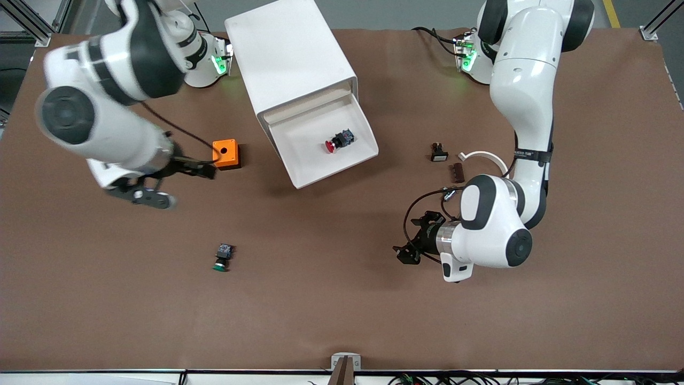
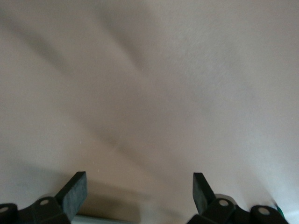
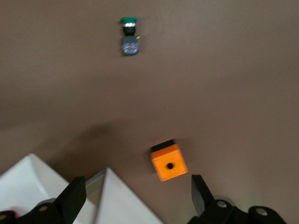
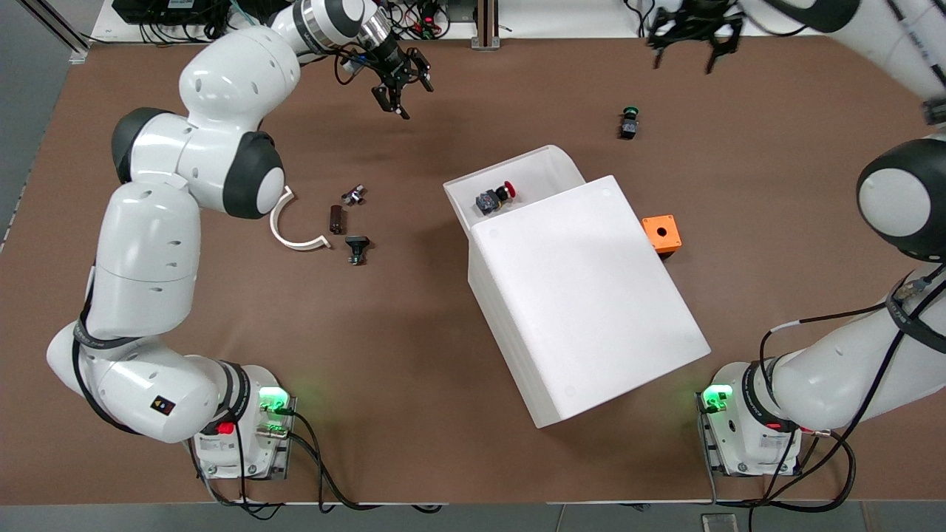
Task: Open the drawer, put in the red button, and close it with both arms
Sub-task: 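Open the right gripper and withdraw the right arm from the drawer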
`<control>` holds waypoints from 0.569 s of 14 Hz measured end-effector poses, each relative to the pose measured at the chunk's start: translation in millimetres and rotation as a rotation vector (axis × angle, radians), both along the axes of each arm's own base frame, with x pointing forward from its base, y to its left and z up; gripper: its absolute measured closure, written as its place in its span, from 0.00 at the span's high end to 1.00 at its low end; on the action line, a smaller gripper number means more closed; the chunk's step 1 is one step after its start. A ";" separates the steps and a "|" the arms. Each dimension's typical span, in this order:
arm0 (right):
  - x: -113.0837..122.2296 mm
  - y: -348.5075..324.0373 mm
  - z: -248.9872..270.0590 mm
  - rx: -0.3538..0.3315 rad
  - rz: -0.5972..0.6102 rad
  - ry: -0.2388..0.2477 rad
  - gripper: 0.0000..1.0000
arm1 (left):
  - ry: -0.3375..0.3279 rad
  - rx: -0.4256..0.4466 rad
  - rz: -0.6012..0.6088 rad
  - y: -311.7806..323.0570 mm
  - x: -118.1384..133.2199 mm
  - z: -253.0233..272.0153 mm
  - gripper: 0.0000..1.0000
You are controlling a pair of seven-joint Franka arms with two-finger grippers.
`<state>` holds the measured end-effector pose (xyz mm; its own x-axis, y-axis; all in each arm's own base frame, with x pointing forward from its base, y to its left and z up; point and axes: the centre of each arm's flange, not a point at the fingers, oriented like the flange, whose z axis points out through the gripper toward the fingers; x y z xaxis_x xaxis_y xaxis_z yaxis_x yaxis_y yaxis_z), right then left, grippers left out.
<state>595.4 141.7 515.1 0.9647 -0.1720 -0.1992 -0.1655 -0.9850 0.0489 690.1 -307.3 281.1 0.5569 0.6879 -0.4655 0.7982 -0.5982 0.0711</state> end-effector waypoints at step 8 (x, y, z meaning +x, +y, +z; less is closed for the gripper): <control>12.8 -164.4 11.1 0.030 0.170 -0.011 1.00 | -0.088 0.090 -0.023 -18.6 -4.9 15.8 1.00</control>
